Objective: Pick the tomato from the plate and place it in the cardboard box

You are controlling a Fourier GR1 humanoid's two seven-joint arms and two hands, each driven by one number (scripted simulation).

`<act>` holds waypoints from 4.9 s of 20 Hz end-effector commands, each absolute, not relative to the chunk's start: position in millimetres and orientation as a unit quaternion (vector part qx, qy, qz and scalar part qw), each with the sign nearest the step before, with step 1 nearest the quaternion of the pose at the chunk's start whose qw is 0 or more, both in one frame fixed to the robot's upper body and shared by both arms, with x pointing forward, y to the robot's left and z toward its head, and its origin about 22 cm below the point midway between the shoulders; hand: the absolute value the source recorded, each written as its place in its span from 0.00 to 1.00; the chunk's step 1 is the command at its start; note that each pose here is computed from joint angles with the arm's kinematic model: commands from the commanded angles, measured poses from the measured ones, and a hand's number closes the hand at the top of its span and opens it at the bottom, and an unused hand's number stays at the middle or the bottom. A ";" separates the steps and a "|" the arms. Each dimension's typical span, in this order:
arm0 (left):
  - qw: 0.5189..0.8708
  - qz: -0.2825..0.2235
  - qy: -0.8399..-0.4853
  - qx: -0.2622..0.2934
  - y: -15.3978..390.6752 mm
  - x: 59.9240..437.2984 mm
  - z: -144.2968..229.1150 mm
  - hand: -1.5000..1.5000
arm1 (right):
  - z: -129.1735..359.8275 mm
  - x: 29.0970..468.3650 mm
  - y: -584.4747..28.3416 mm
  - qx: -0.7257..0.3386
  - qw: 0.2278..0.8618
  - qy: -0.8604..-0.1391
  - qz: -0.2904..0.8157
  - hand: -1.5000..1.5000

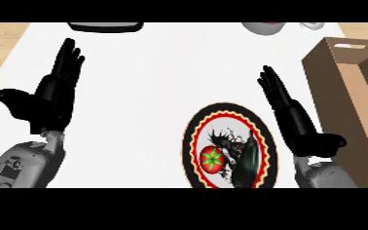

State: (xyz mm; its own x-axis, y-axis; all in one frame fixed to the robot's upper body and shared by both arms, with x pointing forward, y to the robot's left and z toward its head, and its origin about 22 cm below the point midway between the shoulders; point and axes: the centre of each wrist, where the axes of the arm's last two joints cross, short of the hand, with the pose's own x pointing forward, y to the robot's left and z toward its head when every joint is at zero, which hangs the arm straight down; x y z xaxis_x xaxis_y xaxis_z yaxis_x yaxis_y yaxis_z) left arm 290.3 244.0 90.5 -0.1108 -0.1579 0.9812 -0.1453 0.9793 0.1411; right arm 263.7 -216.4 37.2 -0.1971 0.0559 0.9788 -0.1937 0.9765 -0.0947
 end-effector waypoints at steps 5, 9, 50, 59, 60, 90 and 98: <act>0.697 0.064 -0.702 0.132 275.1 273.0 67.2 0.50 | -0.8 206.2 -276.0 -0.239 0.636 -0.709 -0.190 1.00; 0.715 0.085 -0.686 0.103 271.9 263.0 57.4 0.50 | -60.6 133.0 -302.3 -0.417 0.694 -0.548 -0.210 1.00; 0.719 0.046 -0.694 0.022 253.1 264.0 44.0 0.50 | 95.3 86.1 -111.2 -0.340 0.821 -0.456 0.043 0.00; 0.712 0.054 -0.700 0.026 248.8 271.7 57.2 0.50 | 90.8 120.1 -104.5 -0.355 0.819 -0.449 0.034 0.00; 0.715 0.045 -0.697 0.034 256.9 270.8 38.3 0.50 | 93.4 123.7 -106.3 -0.348 0.823 -0.448 0.032 0.00; 0.715 0.040 -0.697 0.031 256.2 260.7 55.5 0.50 | 34.7 166.1 -79.1 -0.349 0.844 -0.401 0.072 0.00; 0.713 0.052 -0.698 0.028 264.6 261.7 45.0 0.50 | 18.8 171.1 -84.8 -0.339 0.848 -0.403 0.064 0.00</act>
State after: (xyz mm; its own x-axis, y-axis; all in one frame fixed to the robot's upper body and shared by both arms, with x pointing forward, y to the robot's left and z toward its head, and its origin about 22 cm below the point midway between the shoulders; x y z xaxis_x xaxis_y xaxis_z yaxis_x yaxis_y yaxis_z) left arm 263.4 264.1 54.4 0.0208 0.0277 0.9994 -0.1106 0.9935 -0.0253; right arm 167.5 -84.1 23.8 0.5487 0.4956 0.6733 0.1358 0.7418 -0.6567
